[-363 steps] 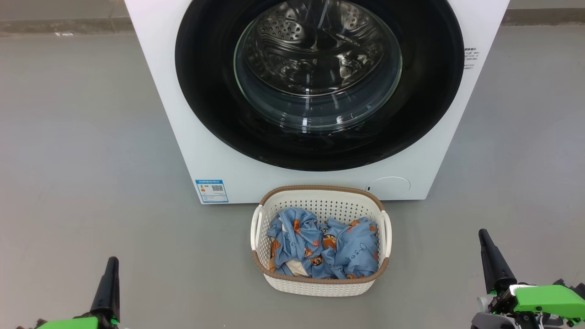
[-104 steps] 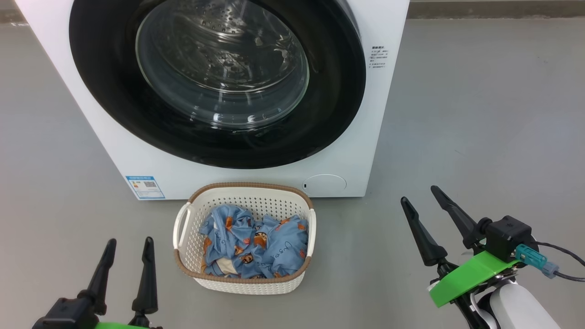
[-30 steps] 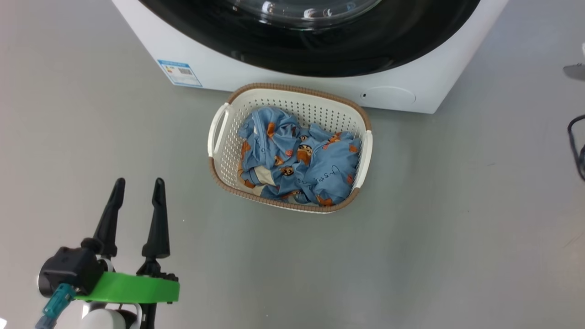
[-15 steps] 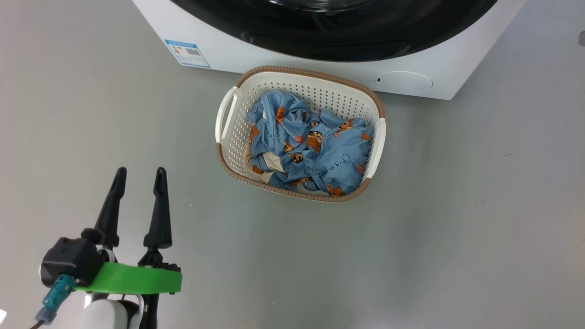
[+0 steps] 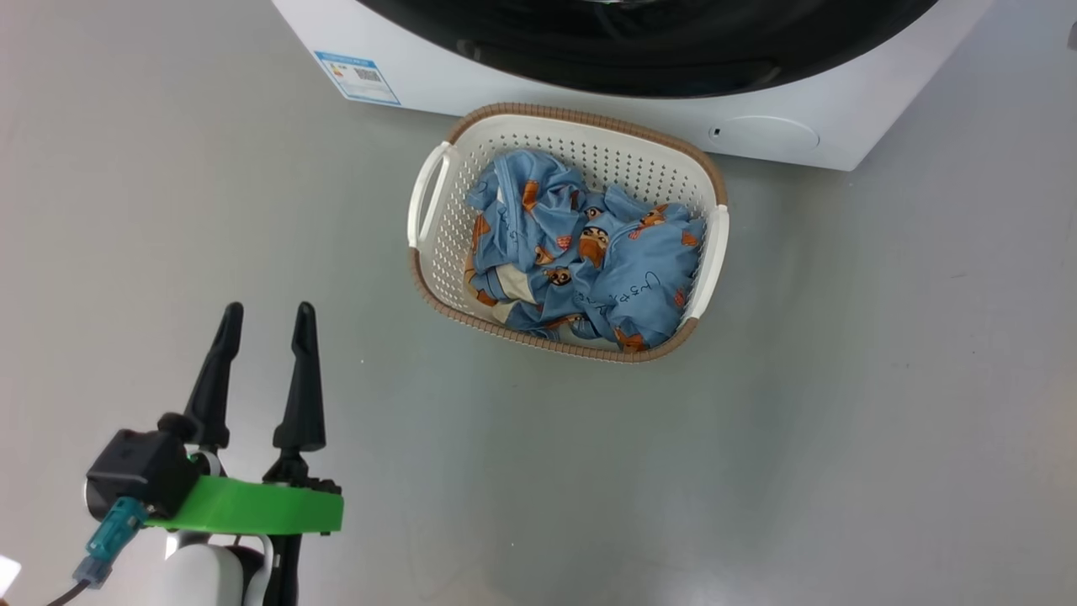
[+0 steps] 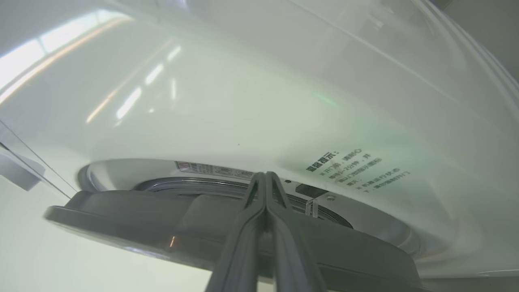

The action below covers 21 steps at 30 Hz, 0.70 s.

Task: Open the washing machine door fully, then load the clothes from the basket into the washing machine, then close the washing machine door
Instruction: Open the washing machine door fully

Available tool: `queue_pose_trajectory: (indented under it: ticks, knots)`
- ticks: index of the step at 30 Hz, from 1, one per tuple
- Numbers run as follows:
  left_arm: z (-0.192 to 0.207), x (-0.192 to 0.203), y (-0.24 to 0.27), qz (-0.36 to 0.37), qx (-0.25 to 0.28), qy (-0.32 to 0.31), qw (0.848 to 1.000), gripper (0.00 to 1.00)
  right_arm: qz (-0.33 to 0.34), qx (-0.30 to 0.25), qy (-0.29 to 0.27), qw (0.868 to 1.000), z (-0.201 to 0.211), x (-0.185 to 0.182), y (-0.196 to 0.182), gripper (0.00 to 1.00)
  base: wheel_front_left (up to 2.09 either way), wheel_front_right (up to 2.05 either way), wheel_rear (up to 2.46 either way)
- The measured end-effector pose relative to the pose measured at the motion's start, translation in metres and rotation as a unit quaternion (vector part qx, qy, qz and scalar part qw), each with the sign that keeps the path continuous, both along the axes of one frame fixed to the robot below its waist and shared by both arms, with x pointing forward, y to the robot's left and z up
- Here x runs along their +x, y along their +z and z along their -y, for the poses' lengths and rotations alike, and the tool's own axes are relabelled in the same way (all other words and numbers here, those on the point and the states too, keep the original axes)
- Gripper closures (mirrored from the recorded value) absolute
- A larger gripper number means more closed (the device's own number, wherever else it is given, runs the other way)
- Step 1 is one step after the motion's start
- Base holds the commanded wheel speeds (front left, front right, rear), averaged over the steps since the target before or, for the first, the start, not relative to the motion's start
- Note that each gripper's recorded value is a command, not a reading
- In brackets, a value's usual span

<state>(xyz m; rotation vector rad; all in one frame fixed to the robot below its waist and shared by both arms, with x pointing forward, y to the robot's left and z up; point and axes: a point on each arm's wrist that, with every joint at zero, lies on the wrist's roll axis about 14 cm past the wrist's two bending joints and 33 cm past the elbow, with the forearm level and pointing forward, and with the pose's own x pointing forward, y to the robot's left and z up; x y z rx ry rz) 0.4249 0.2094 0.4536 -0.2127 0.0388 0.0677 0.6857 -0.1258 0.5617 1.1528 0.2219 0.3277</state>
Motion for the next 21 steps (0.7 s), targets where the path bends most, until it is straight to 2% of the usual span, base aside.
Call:
queue_pose_trajectory:
  ticks: [8, 21]
  knots:
    - [-0.001, 0.002, -0.008, -0.01, 0.0, 0.003, 1.0, 0.0, -0.005, 0.008, 0.037, 0.999, -0.018, 0.009, 0.0, 1.0, 0.0, 0.0, 0.0]
    - [-0.002, -0.001, -0.005, -0.009, 0.0, 0.007, 1.0, 0.0, -0.015, 0.006, 0.087, 0.996, -0.035, 0.001, 0.003, 1.0, 0.0, 0.0, 0.0]
